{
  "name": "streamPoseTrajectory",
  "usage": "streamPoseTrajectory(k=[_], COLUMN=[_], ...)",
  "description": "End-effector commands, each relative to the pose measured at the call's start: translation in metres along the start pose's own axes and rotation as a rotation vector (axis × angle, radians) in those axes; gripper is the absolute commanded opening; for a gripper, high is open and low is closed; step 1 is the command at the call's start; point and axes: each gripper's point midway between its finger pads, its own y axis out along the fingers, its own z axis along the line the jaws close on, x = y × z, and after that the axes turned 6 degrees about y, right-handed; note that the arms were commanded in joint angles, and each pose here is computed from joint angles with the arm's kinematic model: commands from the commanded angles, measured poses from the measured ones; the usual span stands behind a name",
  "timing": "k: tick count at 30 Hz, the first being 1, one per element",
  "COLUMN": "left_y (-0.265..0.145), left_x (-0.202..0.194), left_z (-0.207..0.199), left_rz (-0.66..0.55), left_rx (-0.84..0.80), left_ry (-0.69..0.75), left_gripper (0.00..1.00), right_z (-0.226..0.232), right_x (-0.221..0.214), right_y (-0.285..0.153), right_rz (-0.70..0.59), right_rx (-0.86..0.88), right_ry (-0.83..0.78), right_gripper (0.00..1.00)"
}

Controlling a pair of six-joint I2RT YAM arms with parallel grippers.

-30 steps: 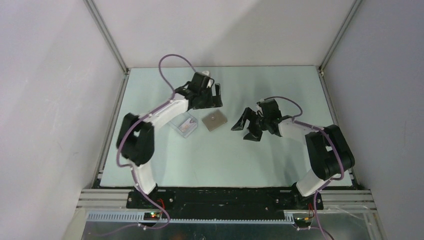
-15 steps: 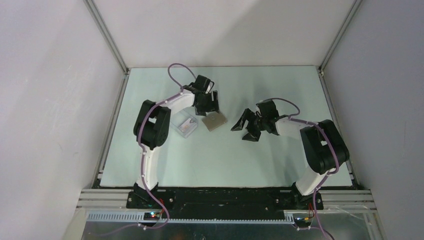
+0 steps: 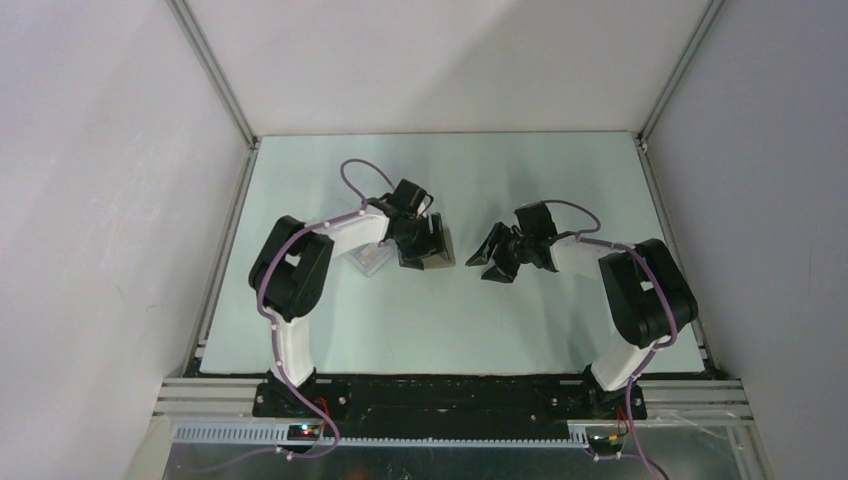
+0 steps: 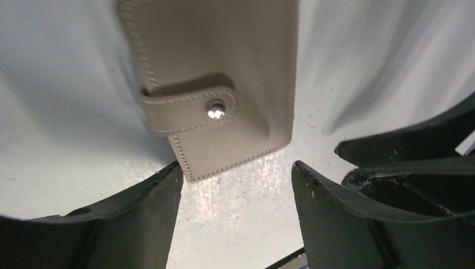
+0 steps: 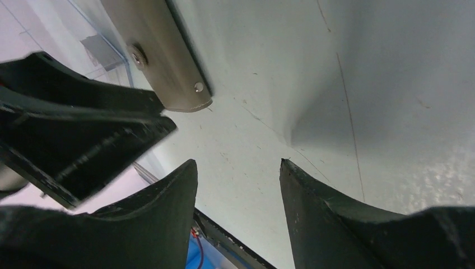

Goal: Put the credit cards into the card holder
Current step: Open the card holder at the center of the board.

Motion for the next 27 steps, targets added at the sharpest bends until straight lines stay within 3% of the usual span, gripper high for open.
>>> streamPoseTrajectory(k=[1,7,13,19,27], left_y=[-0.016,-0.008,-0.019,-0.018,0.010], left_x=[-0.002,-0.004,0.005,0.021,0.042], left_z=[-0.030,-0.030,-0.001,0.036,0.015], left_rz=[-0.040,-0.044,-0.133,-0.160,-0.094], left_rx=[-0.097,-0.103,0.005,0.089,-0.006], left_ry=[-0.022,-0.046,-0.087,-0.146,-0.105], left_gripper=[0.75,0.72,0.79,0.82,0.72], right_z=[0.011,0.024,0.036,0.029,0.037], right_x=[0.000,0.010,0.040,0.049,0.033], right_y=[0.008,0.020,0.030,0.052,0.070], right_rz=[0.009,-0.011,-0.050,0.015,0.133], right_rx=[0.077,0.159,0.116,0.031,0.032], right_ry=[0.001,-0.005,-0.026,-0.054,-0.058], right_gripper=[0.59,0.57,0.55,0.56,0.55])
